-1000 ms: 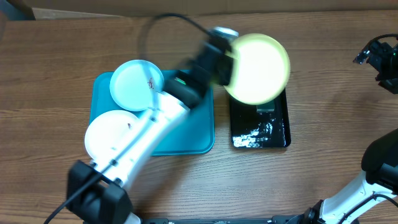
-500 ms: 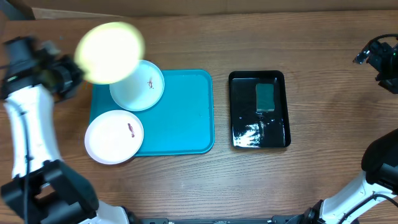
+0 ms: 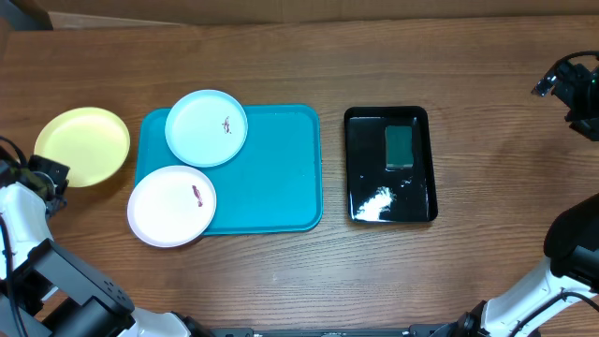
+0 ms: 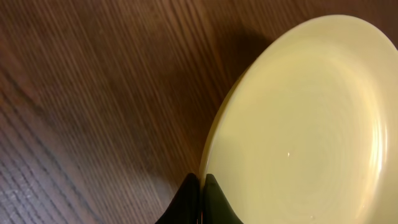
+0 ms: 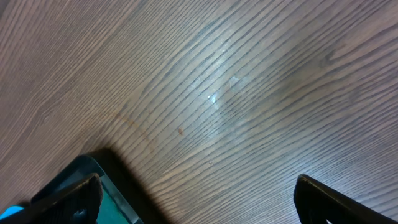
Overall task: Clean dirty plates on tray and stack at the side
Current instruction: 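Open the left gripper and release the yellow plate on the table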
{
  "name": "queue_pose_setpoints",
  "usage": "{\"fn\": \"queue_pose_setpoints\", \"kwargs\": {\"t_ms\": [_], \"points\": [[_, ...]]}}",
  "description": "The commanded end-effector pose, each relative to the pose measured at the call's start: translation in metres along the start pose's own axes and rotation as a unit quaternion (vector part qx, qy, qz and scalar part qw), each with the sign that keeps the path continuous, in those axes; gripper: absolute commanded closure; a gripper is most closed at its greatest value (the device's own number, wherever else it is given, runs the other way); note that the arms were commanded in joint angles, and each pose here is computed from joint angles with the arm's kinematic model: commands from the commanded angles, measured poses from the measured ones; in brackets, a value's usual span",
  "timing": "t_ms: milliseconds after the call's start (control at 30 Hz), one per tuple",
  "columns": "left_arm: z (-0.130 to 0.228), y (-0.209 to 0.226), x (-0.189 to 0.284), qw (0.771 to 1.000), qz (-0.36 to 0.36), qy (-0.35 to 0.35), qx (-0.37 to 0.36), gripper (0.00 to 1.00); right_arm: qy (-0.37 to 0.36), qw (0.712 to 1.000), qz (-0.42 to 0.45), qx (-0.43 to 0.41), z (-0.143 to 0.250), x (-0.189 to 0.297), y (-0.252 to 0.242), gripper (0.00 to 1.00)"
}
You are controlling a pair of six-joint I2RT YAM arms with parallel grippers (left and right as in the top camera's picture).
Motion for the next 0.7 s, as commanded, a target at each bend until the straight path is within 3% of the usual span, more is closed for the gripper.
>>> {"fn": "queue_pose_setpoints", "kwargs": {"t_ms": [0,200,667], "points": [[-0.010,0.005,0.002,1.000,-0.009,-0.024,0.014,0.96,-0.013,1.000,0.001,0.002,-0.005,0.007,0.001,0.00],[-0.018,0.021,-0.012,0.997,-0.058,-0.050,0.001,0.96,-0.013,1.000,0.001,0.002,-0.005,0.007,0.001,0.00],[-0.002,-0.001,-0.066,0.993,-0.013,-0.021,-0.118,0.96,-0.013,1.000,0.001,0.002,-0.005,0.007,0.001,0.00]]}}
Point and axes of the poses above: each gripper's point midway between its finger pads, its own x axis back along the fingers, its own y axis along the line the jaws close on, z = x × y, the point moved 2 cm from there along x, back along the fingers, and after that the axes turned 14 degrees about x, right-handed, at the moved point
